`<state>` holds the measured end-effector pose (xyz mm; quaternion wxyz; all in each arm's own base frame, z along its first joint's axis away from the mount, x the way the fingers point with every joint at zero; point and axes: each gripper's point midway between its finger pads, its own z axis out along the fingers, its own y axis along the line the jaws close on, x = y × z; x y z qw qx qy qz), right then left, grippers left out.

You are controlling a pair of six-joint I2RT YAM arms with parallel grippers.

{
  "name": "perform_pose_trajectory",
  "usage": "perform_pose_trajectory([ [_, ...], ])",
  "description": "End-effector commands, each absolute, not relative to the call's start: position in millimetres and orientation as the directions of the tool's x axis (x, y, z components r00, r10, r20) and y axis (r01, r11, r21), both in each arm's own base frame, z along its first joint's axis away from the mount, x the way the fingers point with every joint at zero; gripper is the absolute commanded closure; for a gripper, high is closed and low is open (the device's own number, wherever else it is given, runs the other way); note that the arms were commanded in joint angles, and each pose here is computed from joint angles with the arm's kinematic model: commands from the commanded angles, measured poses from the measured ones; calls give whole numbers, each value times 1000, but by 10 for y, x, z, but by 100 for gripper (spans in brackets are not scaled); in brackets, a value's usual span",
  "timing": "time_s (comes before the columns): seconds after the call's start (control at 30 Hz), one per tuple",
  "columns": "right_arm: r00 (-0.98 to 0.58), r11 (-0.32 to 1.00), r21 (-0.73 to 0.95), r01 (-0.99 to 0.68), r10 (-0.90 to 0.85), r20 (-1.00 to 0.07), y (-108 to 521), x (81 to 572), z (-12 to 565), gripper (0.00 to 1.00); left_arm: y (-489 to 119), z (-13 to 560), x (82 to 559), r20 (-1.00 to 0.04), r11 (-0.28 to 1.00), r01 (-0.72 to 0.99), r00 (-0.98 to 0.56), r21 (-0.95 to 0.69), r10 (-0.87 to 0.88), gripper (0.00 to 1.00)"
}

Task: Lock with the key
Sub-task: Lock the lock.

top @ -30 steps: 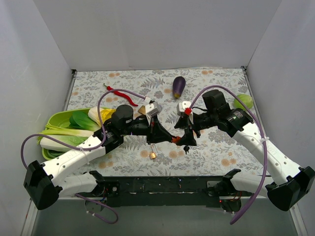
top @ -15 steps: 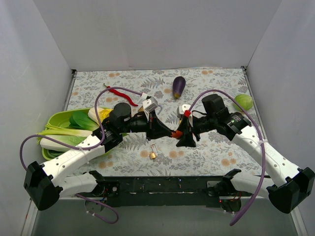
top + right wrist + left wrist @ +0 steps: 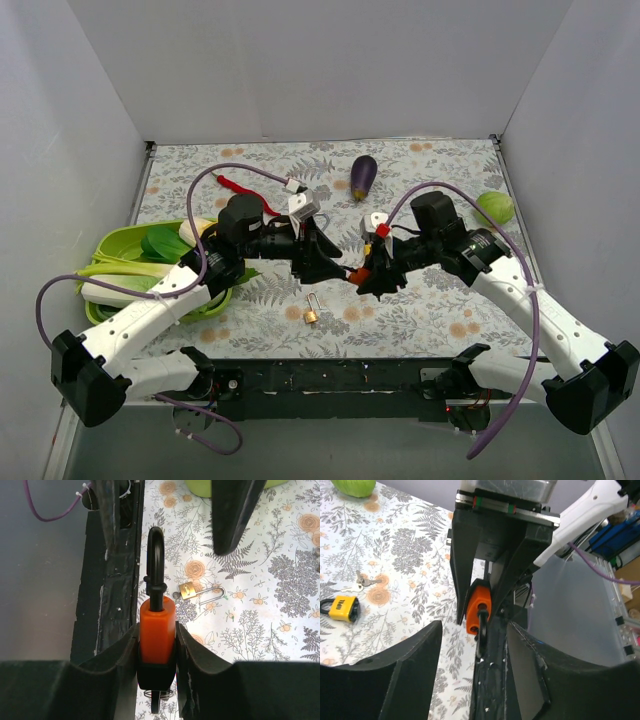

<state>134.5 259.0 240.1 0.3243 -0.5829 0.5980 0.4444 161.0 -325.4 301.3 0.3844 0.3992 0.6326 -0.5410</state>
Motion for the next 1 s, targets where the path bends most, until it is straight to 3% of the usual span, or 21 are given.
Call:
perform_pose_trajectory([
  [0.0, -29, -137, 79, -987, -332, -943, 2603, 1252, 2670, 99, -3080, 3070, 1459, -949, -4, 963, -265, -270, 169, 45],
  [0.2, 17, -135, 30, -990, -329, -944, 2600, 1292, 2677, 99, -3059, 2995, 1506, -943, 27, 965, -262, -262, 205, 49],
  [0.6, 19, -130, 27, -991, -340, -940, 2633, 1363, 2697, 99, -3161, 3081, 1555, -960, 27, 977, -214, -213, 180, 77],
  [0.77, 8, -122, 36, -992, -342, -940, 2642, 1381, 2701, 99, -3185, 3052, 1496, -957, 13, 975, -222, -224, 186, 82],
  [0.93, 12, -110, 27, -994, -343, -939, 2639, 1406, 2703, 99, -3191, 3038, 1484, -952, 12, 970, -240, -242, 189, 100],
  [0.97, 14, -108, 25, -994, -343, -939, 2645, 1413, 2706, 99, -3195, 3030, 1485, -949, 14, 968, -250, -252, 191, 100],
])
